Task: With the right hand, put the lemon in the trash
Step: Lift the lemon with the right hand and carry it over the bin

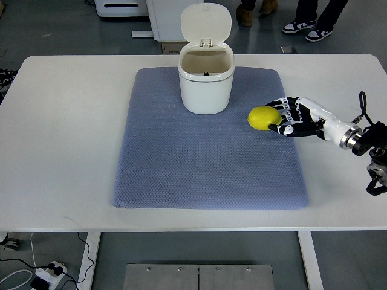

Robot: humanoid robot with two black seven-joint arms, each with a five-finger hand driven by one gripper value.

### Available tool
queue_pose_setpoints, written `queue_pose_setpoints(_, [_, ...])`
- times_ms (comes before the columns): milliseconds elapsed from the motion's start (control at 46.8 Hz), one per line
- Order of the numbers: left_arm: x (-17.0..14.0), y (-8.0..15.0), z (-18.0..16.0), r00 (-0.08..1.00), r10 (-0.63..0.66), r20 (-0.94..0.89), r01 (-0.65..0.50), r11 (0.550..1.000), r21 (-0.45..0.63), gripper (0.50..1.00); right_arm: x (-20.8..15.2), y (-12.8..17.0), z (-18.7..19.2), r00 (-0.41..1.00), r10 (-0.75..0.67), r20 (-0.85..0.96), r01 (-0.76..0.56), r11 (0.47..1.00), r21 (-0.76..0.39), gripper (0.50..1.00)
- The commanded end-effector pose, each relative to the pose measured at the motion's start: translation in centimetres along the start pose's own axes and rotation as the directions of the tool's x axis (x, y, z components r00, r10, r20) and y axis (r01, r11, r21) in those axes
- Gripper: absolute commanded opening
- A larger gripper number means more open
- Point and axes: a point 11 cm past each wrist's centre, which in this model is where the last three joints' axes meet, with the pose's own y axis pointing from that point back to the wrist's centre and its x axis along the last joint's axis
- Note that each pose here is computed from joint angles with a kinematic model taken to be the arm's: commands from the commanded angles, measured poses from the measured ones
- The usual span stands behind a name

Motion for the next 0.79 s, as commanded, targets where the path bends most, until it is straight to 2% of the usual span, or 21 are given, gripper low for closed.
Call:
queue_pose_setpoints(0, [0.0,0.0,-0.1,1.0,0.0,0.0,0.0,1.0,0.001,1.0,1.3,0.1,-1.1,1.0,0.019,-0.011,-0.019,1.0,0.015,0.5])
queue_pose_setpoints(364, [0.0,0.0,-0.1,1.0,0.0,0.0,0.0,1.0,0.001,1.0,5.7,-0.5,-6.9,0.993,0.068,-0.099,-0.063,0.996,0.061,0.5])
queue_pose_setpoints(770, [0.0,0.0,0.0,1.0,0.001,0.0,-0.001,1.0,0.0,1.0,6.9,-2.9,-14.1,0.978,0.043,-0.205,-0.035,0.998,0.043,0.5])
